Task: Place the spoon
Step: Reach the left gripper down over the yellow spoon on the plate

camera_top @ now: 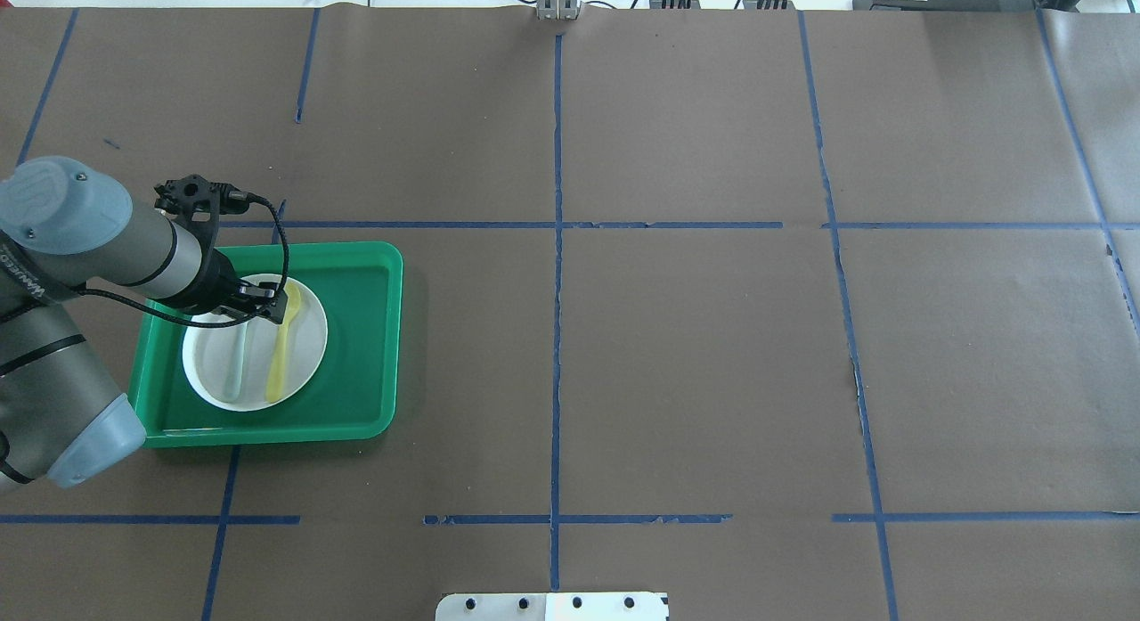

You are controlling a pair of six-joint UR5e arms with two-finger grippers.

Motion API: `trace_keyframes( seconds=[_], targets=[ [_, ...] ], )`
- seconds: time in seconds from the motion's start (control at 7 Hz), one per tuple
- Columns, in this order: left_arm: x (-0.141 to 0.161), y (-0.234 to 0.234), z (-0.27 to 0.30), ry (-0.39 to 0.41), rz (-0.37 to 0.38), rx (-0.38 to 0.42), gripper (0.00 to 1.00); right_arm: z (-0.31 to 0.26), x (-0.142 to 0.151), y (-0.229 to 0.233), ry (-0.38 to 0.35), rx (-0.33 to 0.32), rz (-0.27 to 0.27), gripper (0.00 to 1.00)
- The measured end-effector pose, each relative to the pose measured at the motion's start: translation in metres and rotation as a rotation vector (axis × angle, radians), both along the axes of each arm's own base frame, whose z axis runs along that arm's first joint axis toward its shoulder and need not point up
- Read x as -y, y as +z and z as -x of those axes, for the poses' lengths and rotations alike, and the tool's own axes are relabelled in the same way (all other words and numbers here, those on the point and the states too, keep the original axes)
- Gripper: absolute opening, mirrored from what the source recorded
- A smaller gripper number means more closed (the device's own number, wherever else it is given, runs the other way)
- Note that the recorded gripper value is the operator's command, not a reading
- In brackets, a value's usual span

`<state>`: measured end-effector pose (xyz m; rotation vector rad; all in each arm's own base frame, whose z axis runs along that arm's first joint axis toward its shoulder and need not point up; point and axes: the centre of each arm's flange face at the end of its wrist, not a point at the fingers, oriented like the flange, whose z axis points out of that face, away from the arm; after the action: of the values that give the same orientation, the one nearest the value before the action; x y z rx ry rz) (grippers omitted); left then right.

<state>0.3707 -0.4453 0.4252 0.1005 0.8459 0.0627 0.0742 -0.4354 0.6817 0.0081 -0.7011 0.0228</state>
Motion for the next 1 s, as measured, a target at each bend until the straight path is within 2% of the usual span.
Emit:
trace_keyframes(
  seconds=[0.29,0.43,0.71,0.86,1.0],
  targets=[
    [-0.008,0.005,-0.013,0.017,0.018,0.007,0.55,0.000,0.000,0.000,0.000,0.000,0.000,1.00],
    [-0.011,0.007,-0.019,0.021,0.028,0.009,0.48,0.000,0.000,0.000,0.000,0.000,0.000,1.00],
    [-0.010,0.012,-0.029,0.019,0.050,0.017,0.48,0.000,0.000,0.000,0.000,0.000,0.000,1.00],
    [-0.009,0.011,-0.032,0.017,0.055,0.017,0.42,0.000,0.000,0.000,0.000,0.000,0.000,1.00],
    [-0.008,0.011,-0.033,0.016,0.057,0.017,0.22,0.000,0.000,0.000,0.000,0.000,-0.001,1.00]
  ],
)
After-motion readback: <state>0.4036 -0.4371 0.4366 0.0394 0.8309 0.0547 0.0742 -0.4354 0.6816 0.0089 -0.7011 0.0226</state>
